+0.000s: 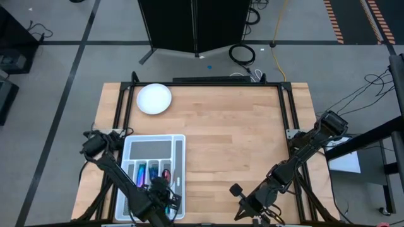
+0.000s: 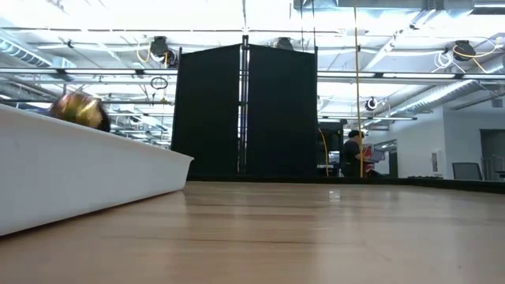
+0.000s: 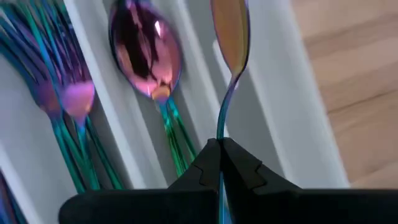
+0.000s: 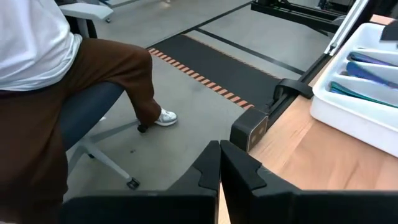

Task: Sort silverware
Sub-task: Put the iridescent blue spoon in the silverware tray, then return to Home Position

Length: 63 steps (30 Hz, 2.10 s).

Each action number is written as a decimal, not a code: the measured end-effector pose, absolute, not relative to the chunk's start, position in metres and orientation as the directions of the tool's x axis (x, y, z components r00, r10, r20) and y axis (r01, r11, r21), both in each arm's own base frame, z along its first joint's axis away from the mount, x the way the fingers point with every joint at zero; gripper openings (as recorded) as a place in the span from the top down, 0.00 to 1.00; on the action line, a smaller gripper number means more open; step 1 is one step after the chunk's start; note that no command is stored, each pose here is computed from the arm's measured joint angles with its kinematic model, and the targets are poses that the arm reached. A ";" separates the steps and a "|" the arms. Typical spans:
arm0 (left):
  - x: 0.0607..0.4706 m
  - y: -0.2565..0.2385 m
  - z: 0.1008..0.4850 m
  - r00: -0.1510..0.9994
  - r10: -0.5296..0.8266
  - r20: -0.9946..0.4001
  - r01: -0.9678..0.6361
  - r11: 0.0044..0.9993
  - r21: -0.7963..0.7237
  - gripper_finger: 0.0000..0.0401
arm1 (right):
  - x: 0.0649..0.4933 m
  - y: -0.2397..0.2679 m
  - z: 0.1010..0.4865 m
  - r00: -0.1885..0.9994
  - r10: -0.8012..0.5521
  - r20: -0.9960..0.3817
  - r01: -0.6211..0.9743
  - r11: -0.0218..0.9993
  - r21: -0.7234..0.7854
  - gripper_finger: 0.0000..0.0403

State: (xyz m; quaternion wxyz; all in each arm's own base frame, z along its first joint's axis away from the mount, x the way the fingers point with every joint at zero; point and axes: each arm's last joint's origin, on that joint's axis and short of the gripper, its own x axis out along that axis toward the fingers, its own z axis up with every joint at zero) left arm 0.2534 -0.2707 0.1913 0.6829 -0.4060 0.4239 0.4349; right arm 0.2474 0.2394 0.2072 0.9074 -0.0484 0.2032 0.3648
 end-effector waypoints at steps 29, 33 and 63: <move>0.240 -0.262 0.193 0.036 0.241 -0.970 -0.971 0.238 0.024 1.00 | 0.247 0.239 0.207 0.650 0.641 -0.408 -0.689 0.724 0.040 1.00; 0.243 -0.263 0.193 0.048 0.223 -0.974 -0.970 0.241 0.007 1.00 | 0.247 0.239 0.206 0.650 0.641 -0.408 -0.689 0.724 0.040 1.00; 0.249 -0.266 0.192 0.099 0.187 -0.977 -0.957 0.285 -0.042 0.84 | 0.247 0.240 0.207 0.651 0.642 -0.405 -0.697 0.717 0.017 1.00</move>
